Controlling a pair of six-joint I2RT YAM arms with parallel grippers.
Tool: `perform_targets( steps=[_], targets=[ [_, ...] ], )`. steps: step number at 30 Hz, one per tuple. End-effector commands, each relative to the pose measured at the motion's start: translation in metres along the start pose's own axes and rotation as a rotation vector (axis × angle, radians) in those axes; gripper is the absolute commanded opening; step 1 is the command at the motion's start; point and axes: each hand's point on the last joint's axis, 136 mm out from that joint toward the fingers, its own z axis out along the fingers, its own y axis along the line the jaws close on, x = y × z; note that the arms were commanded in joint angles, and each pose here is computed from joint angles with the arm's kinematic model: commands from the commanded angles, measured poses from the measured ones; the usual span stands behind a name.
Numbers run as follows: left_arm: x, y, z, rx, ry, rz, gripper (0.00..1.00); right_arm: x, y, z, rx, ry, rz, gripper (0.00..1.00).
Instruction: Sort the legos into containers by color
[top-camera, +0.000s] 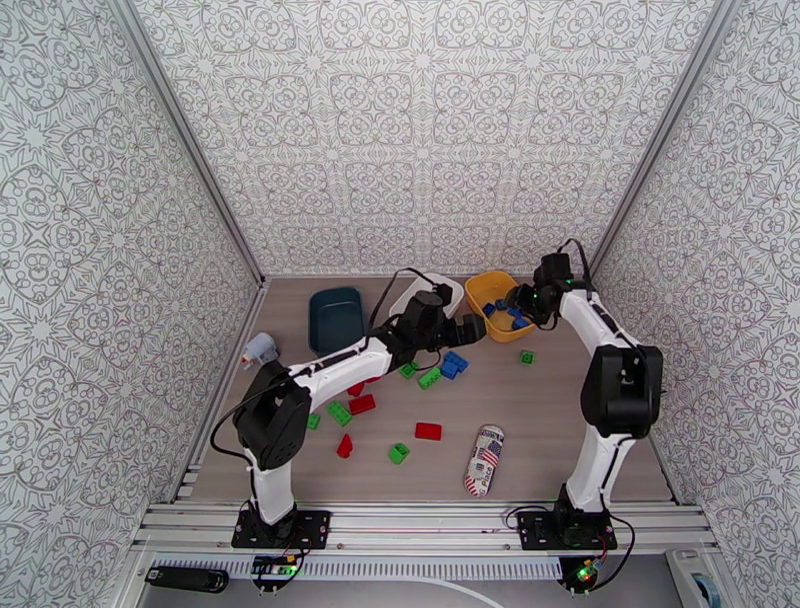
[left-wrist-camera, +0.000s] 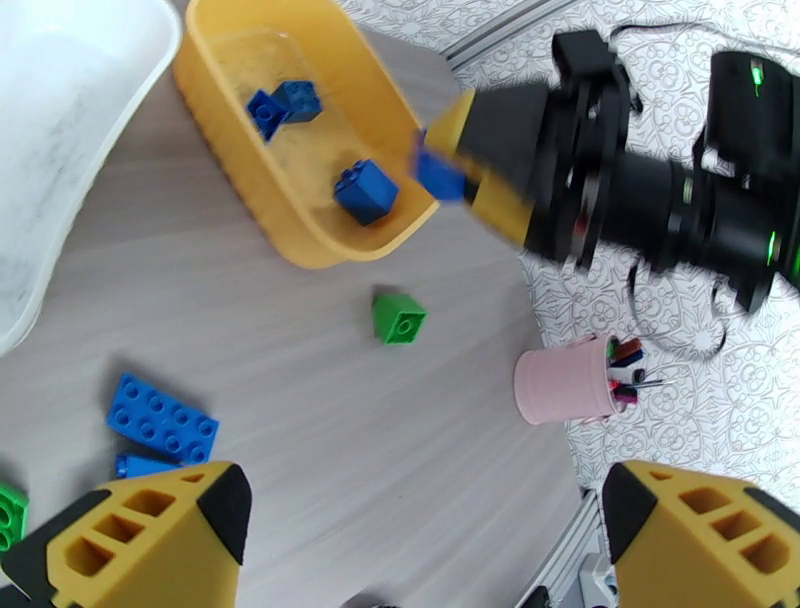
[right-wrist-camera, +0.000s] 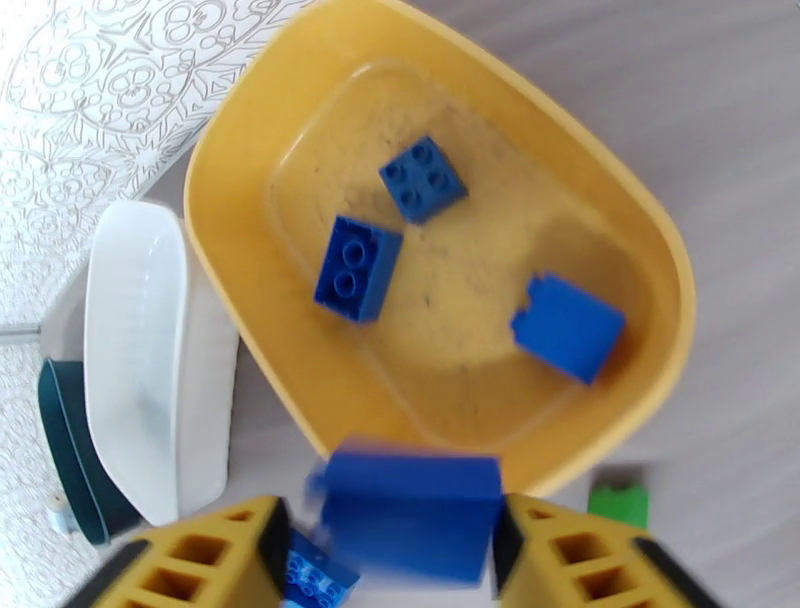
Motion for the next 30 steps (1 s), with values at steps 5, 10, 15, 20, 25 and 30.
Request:
perform_targets(
  steps=[5, 10, 15, 20, 25, 30],
  targets=[
    [0.006, 0.022, -0.051, -0.071, -0.094, 0.014, 0.99, 0.008, 0.012, -0.016, -0.013, 0.030, -0.019, 0.68],
    [0.016, 0.049, -0.088, -0.166, -0.154, 0.013, 0.99, 0.042, 0.034, -0.025, -0.029, 0.059, -0.133, 0.67],
    [0.022, 0.074, -0.123, -0.238, -0.217, -0.015, 0.99, 0.096, 0.052, -0.016, -0.003, 0.131, -0.254, 0.67],
    [0.032, 0.095, -0.148, -0.287, -0.249, -0.050, 0.99, 0.150, 0.064, 0.001, 0.022, 0.212, -0.343, 0.65],
    [0.048, 0.112, -0.158, -0.316, -0.245, -0.094, 0.99, 0.192, 0.069, 0.011, 0.029, 0.265, -0.382, 0.67],
    [0.067, 0.124, -0.169, -0.344, -0.247, -0.121, 0.99, 0.225, 0.068, 0.019, 0.016, 0.297, -0.368, 0.70]
  ],
)
